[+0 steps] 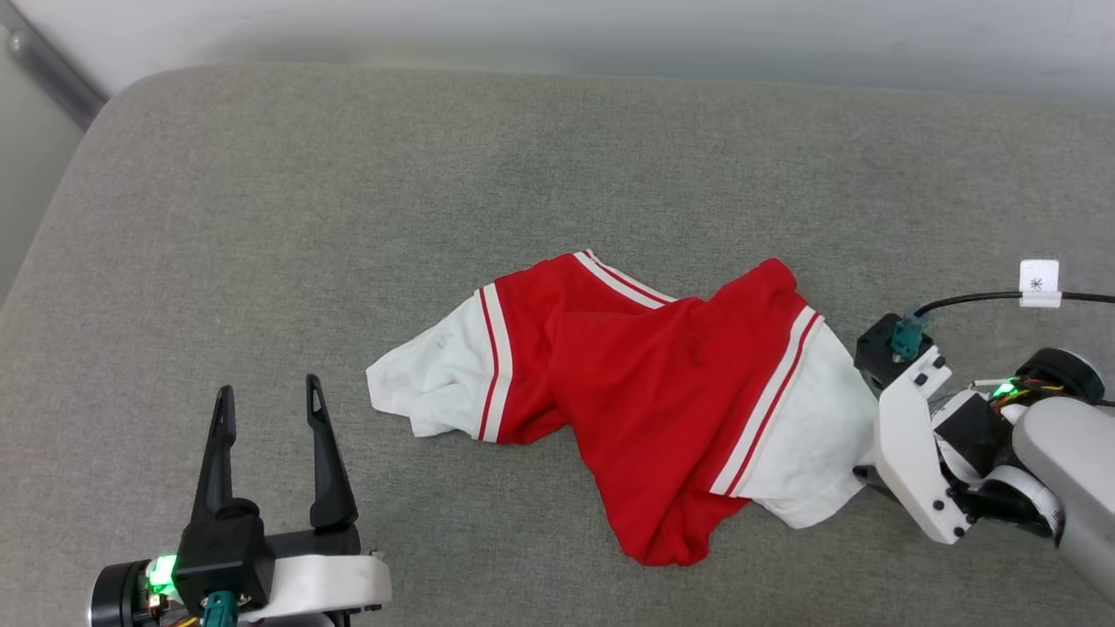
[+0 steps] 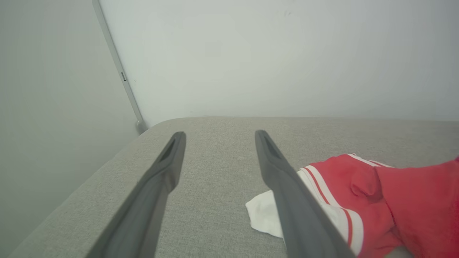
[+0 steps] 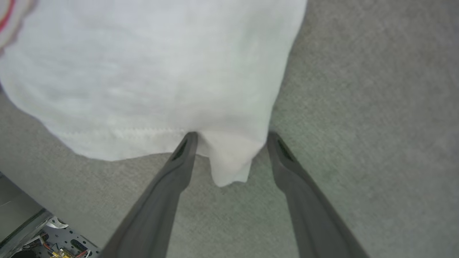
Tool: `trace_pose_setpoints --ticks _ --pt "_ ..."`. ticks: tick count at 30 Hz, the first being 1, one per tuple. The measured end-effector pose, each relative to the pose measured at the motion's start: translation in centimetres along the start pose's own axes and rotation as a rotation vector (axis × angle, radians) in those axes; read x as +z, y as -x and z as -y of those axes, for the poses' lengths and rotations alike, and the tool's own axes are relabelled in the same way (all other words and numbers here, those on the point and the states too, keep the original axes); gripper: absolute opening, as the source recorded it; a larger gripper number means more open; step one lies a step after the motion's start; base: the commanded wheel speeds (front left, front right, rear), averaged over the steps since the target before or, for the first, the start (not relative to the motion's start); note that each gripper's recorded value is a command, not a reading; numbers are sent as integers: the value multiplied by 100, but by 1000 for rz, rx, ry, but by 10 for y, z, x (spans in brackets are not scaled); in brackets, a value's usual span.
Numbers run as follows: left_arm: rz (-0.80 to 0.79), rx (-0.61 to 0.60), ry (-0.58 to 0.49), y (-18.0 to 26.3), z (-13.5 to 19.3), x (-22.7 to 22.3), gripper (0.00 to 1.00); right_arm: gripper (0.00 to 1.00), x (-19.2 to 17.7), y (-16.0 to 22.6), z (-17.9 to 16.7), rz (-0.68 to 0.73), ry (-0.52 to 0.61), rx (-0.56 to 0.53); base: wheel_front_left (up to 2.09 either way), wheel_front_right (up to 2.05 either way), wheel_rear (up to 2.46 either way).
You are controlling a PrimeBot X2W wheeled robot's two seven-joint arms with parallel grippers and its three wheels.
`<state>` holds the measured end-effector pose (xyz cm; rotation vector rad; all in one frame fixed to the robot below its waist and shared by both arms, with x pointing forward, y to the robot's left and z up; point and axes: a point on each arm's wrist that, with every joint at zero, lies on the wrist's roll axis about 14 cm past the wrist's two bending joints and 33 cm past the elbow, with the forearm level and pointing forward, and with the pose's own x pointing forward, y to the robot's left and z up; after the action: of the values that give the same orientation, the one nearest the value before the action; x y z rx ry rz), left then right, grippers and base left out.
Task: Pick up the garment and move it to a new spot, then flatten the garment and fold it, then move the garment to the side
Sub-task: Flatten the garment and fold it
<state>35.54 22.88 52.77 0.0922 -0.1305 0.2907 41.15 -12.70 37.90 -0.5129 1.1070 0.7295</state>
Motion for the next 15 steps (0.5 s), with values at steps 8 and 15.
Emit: trace_pose_setpoints --ticks 8,15 --pt "-17 -6 -2 -2 1 -8 100 0 3 -9 -2 53 18 8 0 0 0" --pt "4 -27 15 0 6 -1 100 0 10 30 32 190 -13 -95 0 0 0"
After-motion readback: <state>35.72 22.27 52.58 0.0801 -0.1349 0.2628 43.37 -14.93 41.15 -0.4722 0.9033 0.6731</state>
